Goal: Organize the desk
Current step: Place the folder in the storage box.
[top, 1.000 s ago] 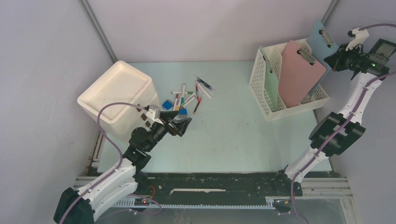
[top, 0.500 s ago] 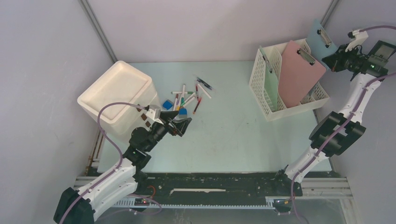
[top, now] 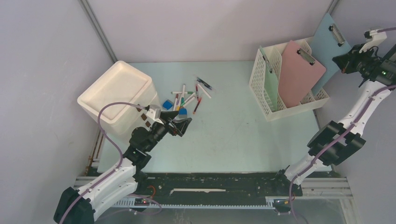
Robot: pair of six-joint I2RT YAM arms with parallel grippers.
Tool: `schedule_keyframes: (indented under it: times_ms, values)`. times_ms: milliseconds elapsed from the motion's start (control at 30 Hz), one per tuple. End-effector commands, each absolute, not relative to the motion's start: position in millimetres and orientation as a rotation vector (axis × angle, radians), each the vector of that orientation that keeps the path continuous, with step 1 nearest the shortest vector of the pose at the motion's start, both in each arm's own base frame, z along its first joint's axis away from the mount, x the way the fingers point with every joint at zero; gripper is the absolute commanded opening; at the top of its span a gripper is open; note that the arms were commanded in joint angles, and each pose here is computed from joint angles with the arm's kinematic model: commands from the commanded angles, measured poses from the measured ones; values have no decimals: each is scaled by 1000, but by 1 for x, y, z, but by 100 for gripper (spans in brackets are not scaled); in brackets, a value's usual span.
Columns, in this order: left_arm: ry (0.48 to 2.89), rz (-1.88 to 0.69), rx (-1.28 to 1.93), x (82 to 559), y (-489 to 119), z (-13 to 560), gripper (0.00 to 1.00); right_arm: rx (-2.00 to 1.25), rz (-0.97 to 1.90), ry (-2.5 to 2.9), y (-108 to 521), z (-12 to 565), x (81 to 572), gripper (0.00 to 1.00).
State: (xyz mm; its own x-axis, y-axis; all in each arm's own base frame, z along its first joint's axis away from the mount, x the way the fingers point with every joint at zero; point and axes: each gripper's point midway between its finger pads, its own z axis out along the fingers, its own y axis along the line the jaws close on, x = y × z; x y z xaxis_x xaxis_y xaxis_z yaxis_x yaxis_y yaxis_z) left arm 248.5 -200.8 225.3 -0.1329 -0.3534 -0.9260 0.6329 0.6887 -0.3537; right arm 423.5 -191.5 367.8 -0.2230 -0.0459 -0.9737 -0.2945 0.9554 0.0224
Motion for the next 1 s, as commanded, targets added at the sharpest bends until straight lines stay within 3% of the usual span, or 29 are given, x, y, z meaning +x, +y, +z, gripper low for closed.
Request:
schedule_keyframes:
  times_ms: [0, 967]
  values:
    - [1427, -854, 256, 248, -199, 237, 91, -343, 280, 1683, -157, 416, 399, 0]
    - [1429, -865, 267, 249, -202, 237, 91, -290, 169, 1838, -193, 366, 335, 0]
